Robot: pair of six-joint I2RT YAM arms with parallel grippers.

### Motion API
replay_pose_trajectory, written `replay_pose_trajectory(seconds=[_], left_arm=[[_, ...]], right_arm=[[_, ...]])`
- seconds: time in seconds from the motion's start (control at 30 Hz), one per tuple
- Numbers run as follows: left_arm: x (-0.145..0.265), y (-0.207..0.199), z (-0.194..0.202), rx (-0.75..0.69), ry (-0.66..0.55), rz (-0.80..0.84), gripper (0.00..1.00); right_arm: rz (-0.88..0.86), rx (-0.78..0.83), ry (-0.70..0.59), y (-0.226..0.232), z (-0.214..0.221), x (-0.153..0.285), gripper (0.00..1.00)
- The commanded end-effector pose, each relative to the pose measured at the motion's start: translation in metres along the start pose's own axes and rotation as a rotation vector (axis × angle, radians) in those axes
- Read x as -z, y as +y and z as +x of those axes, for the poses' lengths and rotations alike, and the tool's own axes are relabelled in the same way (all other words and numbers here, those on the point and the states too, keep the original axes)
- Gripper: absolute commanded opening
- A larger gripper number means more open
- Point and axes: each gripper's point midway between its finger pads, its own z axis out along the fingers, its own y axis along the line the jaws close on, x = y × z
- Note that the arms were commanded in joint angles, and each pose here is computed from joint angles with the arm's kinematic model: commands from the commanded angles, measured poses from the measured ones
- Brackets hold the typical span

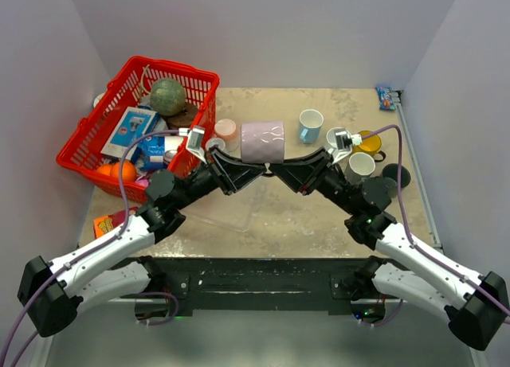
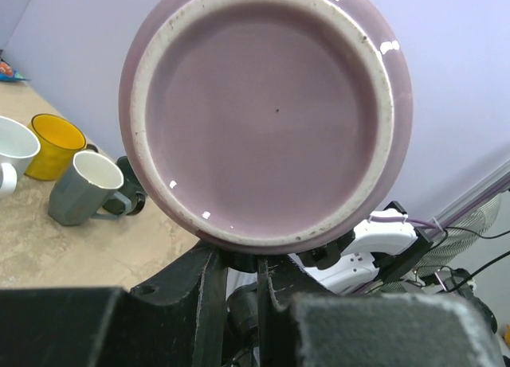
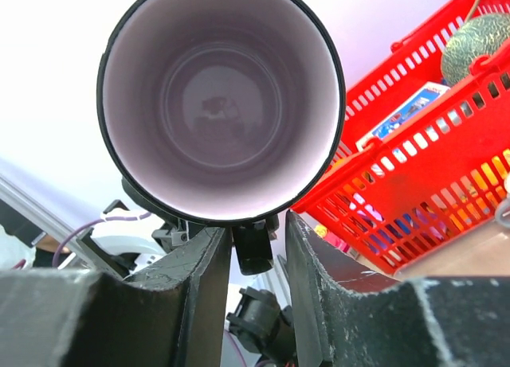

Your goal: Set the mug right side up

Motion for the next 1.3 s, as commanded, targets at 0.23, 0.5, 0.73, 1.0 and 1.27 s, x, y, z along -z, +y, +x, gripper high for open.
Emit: replay_pose_trajectory(seconds=[0.23, 0.5, 0.73, 1.0, 1.27], left_arm=[[-0.002, -0.045, -0.012, -0.018, -0.051, 0.181, 0.0], [-0.001, -0.041, -0.007, -0.02, -0.034, 0.176, 0.06], [-0.001, -0.026, -0.001, -0.1, 0.007, 0.097, 0.86], [0.008, 0.026, 0.019, -0.206, 0.15, -0.16, 0.99], [0.047, 0.072, -0.004, -0.306, 0.081, -0.489, 0.99]], right_arm=[[0.006, -0.003, -0.111, 0.002, -0.021, -0.008, 0.31], [0.057, -0.012, -0.144, -0.006, -0.026, -0.004, 0.0], [0.214, 0.049, -0.178, -0.021, -0.04, 0.01, 0.0], [0.561, 0.115, -0.158, -0.072, -0.042, 0.045, 0.0], [1.053, 0.281, 0.052, -0.14, -0.029, 0.099, 0.0]])
